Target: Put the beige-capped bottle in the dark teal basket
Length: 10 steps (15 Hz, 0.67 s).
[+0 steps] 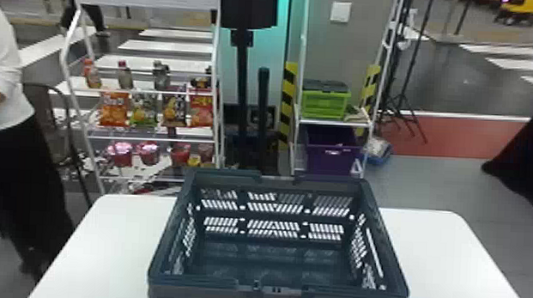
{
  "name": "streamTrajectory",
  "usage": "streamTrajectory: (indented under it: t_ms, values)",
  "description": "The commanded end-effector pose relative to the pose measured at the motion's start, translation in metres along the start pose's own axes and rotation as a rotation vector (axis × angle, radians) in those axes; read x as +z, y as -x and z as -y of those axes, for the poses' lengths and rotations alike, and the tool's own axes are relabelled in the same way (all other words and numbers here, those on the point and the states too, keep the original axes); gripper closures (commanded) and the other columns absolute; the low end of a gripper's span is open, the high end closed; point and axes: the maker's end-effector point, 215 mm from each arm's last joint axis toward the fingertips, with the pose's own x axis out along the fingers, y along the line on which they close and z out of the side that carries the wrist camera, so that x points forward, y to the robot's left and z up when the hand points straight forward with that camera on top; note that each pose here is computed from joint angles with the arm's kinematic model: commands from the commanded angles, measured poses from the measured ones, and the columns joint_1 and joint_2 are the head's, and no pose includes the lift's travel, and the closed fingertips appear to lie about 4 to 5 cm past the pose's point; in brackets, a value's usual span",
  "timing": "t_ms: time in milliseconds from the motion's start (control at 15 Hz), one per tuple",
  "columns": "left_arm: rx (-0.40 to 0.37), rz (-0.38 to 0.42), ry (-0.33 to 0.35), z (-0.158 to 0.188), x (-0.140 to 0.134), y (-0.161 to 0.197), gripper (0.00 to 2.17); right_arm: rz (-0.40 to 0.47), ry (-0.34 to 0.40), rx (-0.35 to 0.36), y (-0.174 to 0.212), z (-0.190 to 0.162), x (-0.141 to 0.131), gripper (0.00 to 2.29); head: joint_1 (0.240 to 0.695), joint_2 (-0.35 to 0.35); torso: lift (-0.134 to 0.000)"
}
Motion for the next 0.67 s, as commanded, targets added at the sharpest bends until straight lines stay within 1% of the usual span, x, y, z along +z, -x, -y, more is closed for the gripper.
streamTrajectory:
  t_ms: [0, 200, 333, 467, 533, 600]
  values:
    - [0.0, 0.002, 0.001, 0.0, 0.0, 0.0, 0.15, -0.001, 0.0, -0.003, 0.001, 0.001, -0.001, 2.13, 0.499, 0.0, 0.0]
    - [0.0, 0.005, 0.002, 0.0, 0.001, 0.0, 0.15, 0.007, 0.005, 0.0, 0.0, 0.002, 0.003, 2.13, 0.499, 0.0, 0.0]
    - [0.0, 0.004, 0.0, 0.0, 0.001, 0.0, 0.15, 0.037, 0.019, 0.013, -0.007, 0.003, 0.017, 2.13, 0.499, 0.0, 0.0]
    - [-0.001, 0.005, 0.002, 0.001, 0.003, 0.001, 0.15, 0.073, 0.036, 0.02, -0.016, 0.007, 0.038, 2.13, 0.499, 0.0, 0.0]
    - [-0.001, 0.009, 0.005, 0.001, 0.005, 0.001, 0.15, 0.072, 0.041, 0.021, -0.021, 0.009, 0.044, 2.13, 0.499, 0.0, 0.0]
    - [-0.002, 0.003, 0.003, 0.001, 0.004, 0.003, 0.15, 0.067, 0.04, 0.038, -0.028, 0.008, 0.05, 2.13, 0.499, 0.0, 0.0]
